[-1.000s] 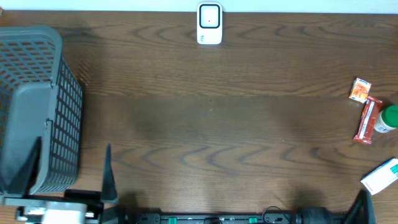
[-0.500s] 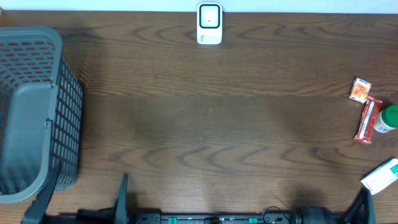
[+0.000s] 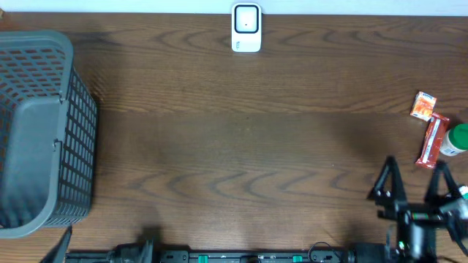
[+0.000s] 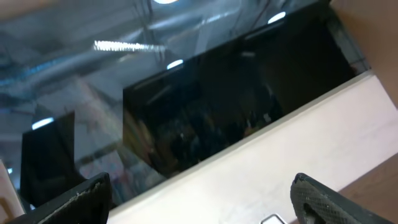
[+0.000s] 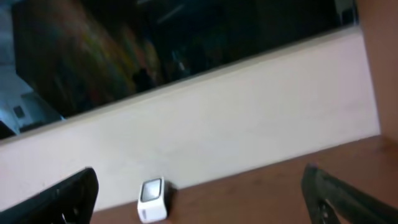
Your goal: Scan the item barcode
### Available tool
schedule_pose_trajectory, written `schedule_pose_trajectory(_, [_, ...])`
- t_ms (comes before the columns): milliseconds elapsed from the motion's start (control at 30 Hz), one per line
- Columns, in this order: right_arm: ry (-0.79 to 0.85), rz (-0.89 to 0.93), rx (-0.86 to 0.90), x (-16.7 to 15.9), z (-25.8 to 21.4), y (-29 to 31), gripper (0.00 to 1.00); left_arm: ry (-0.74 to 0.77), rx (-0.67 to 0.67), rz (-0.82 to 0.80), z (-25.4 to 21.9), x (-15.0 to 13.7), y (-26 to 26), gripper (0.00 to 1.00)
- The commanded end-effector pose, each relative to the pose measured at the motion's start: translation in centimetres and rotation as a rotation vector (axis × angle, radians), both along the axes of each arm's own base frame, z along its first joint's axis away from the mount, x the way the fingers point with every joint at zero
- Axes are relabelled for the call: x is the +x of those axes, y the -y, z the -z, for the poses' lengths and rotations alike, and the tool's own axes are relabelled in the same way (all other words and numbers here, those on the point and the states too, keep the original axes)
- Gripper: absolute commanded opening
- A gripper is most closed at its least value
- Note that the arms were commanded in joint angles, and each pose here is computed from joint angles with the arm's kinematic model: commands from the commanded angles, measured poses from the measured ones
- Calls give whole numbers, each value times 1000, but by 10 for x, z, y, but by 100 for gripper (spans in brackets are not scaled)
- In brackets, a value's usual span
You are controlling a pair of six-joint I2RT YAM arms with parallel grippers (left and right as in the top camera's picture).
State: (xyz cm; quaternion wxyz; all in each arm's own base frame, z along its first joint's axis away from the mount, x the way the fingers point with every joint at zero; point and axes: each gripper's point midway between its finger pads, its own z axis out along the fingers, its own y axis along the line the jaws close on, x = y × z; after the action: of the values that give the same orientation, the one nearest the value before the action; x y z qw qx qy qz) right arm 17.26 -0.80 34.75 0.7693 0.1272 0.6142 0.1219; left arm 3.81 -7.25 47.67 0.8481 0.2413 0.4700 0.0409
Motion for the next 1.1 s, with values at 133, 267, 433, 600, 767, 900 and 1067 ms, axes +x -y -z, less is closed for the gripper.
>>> schedule_pose_trajectory(133, [-92, -6, 112, 34, 59, 3, 99, 46, 12, -70, -2, -6, -11, 91])
schedule_pose_trajectory(267, [-102, -11, 221, 48, 86, 6, 99, 74, 43, -133, -3, -7, -18, 91])
schedule_pose_trajectory(433, [-123, 0, 243, 61, 117, 8, 99, 66, 43, -130, -1, -7, -17, 91])
schedule_pose_trajectory(600, [-189, 6, 245, 68, 151, 8, 99, 52, 43, -125, 2, -6, -17, 91])
schedule_pose_trajectory(767, [-236, 12, 247, 71, 173, 8, 99, 53, 43, -125, 1, -6, -17, 91])
schedule_pose_trajectory(900, [-277, 9, 237, 73, 191, 7, 99, 48, 43, -126, 2, -5, -17, 91])
schedule_pose_trajectory(1067, [-292, 2, 242, 74, 195, 5, 99, 36, 43, -126, 2, 0, -18, 91])
